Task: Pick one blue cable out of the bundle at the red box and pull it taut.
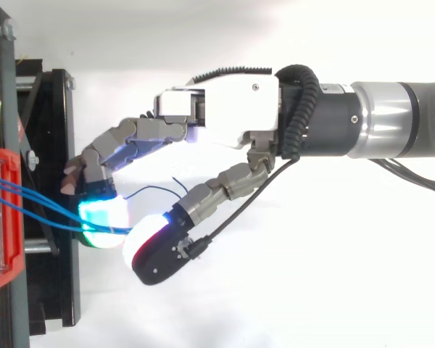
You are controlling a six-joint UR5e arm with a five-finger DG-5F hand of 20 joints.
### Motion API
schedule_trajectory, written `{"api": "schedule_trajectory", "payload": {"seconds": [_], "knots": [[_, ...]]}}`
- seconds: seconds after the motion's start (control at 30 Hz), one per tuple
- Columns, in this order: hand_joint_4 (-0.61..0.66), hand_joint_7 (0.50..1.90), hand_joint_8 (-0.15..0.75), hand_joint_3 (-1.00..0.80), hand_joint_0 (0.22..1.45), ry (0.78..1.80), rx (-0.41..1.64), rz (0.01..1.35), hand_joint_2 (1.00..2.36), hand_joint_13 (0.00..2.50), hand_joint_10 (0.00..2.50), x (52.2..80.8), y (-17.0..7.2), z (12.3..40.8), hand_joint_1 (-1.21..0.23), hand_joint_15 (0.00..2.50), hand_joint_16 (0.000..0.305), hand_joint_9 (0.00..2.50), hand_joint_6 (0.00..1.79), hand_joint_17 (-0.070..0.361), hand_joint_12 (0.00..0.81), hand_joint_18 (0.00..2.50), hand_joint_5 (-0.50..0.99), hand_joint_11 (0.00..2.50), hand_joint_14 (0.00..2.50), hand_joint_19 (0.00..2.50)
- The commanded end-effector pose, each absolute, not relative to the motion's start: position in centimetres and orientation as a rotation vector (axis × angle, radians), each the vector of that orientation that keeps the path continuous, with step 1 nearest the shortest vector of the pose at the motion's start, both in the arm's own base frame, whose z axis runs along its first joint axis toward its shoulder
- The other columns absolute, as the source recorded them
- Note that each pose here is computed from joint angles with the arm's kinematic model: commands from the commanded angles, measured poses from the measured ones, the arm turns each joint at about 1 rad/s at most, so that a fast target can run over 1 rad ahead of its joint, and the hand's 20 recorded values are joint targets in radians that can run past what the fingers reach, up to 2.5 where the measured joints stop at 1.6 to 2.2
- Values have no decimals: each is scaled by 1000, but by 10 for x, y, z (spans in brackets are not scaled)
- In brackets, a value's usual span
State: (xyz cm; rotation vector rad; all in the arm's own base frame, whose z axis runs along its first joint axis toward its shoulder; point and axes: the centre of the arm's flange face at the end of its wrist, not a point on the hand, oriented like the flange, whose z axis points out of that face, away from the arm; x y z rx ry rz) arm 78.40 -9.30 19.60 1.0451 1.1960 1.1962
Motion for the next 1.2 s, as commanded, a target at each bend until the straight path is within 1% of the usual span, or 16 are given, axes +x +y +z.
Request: {"api": "schedule_trajectory", "payload": {"seconds": [0.0,0.23,0.33,0.47,0.53,0.6,0.7,0.77,0.9,0.93,1.03,1.07,1.17], "knots": [[169,1024,299,-316,597,1195,1045,1196,1012,354,5,784,-93,196,-759,113,51,474,803,115,316,221,-171,200,4,157],[169,1019,305,-213,594,1195,1045,1196,1018,357,7,784,-93,196,-763,119,51,480,857,115,318,236,-183,229,5,155],[173,1014,308,-208,599,1196,1046,1195,1017,363,7,784,-93,196,-776,120,51,489,870,116,319,247,-185,243,5,153],[195,983,308,-283,598,1197,1047,1195,1014,366,7,784,-93,196,-787,124,52,491,875,116,319,249,-185,258,5,167],[199,962,313,-383,566,1198,1049,1195,1008,366,7,784,-93,196,-769,127,52,495,869,118,322,252,-183,251,7,172],[195,966,316,-445,549,1195,1052,1194,1003,369,7,784,-93,196,-755,133,53,499,845,119,324,248,-182,246,5,182],[204,967,324,-497,522,1176,1071,1195,1000,370,6,784,-95,196,-726,135,54,505,799,122,330,251,-173,245,6,187],[202,956,325,-500,516,1160,1085,1194,1000,367,6,784,-96,196,-720,133,55,506,793,123,332,251,-170,234,7,193],[196,1002,329,-500,515,1118,1141,1186,1000,368,7,784,-98,195,-716,136,55,516,778,123,333,250,-162,244,6,197],[191,996,329,-500,515,1117,1150,1184,1000,370,6,783,-97,194,-719,130,54,519,787,122,333,253,-162,241,5,192],[195,1023,329,-500,520,1095,1180,1184,1000,372,7,783,-98,194,-745,131,54,530,807,122,330,266,-164,255,5,191],[201,1004,329,-500,520,1088,1188,1189,1000,373,7,782,-99,194,-753,131,54,533,819,122,329,266,-166,257,5,198],[206,1013,334,-500,527,1082,1196,1198,1000,383,7,782,-99,194,-778,138,53,552,829,120,328,277,-165,272,6,208]]}}
